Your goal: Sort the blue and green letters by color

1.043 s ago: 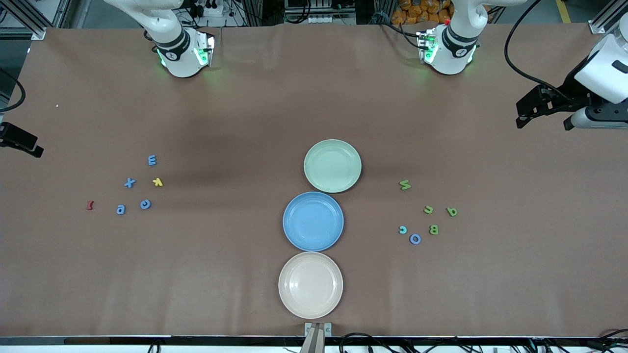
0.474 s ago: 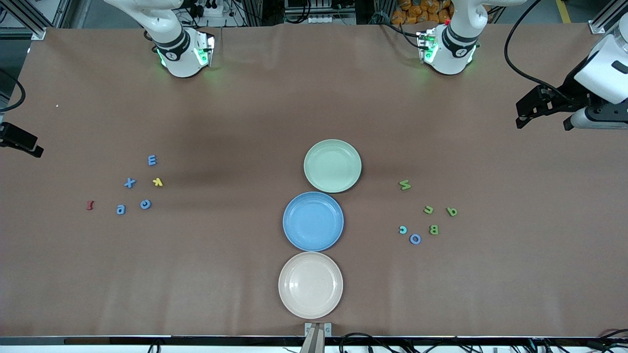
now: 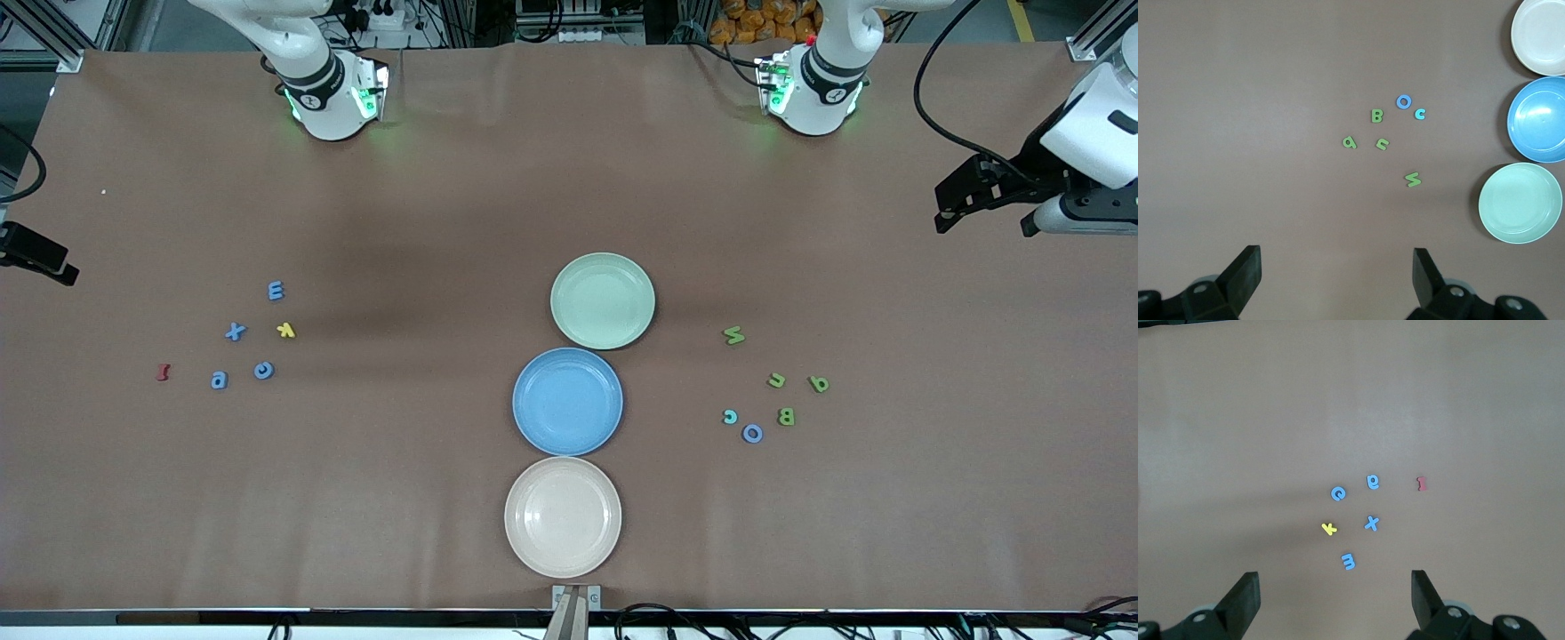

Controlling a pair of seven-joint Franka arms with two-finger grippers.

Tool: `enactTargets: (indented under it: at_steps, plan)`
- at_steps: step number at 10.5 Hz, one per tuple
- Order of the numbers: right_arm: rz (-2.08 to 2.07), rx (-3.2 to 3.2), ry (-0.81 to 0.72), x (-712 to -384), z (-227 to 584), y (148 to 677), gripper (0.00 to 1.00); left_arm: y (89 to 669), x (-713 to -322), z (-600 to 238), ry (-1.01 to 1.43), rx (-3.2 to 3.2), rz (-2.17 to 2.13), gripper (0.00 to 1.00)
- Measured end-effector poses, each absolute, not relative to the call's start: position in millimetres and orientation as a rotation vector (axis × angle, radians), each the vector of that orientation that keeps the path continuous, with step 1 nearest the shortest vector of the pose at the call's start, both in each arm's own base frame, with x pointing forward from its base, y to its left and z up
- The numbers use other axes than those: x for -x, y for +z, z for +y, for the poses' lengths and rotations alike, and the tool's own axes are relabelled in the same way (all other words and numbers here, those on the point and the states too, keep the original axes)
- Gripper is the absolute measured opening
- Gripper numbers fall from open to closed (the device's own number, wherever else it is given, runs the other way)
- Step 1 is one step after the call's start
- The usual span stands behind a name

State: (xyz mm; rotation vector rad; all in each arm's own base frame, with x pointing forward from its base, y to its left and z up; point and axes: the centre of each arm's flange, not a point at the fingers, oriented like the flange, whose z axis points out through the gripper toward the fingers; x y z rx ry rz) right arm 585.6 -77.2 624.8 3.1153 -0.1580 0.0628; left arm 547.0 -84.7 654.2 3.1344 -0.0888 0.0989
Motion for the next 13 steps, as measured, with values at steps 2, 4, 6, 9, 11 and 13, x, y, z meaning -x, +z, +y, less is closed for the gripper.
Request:
enactTargets:
  at_steps: [2, 4, 6, 9, 11, 13]
  plan:
    - [-0.158, -3.115, 0.063, -585.6, -77.2, 624.8, 1.0, 654.1, -547.1, -84.8, 0.099, -3.134, -0.089, 1.0]
    - [-0.158, -3.115, 0.063, -585.6, -77.2, 624.8, 1.0, 653.8, -547.2, -84.8, 0.098, -3.135, -0.089, 1.0]
    - [-0.158, -3.115, 0.063, -585.6, -77.2, 624.8, 1.0, 653.1, -547.6, -84.9, 0.096, -3.135, -0.089, 1.0]
    - [-0.158, -3.115, 0.063, -585.6, -77.3, 624.7, 1.0, 653.1, -549.5, -72.1, 0.093, -3.121, -0.047, 1.0]
    - [-0.159, -3.115, 0.063, -585.6, -77.4, 624.7, 1.0, 650.7, -554.6, -34.7, 0.078, -3.058, 0.04, 1.0]
    - [-0.158, -3.115, 0.063, -585.6, -77.3, 624.8, 1.0, 645.9, -557.3, -41.4, 0.069, -3.058, 0.022, 1.0]
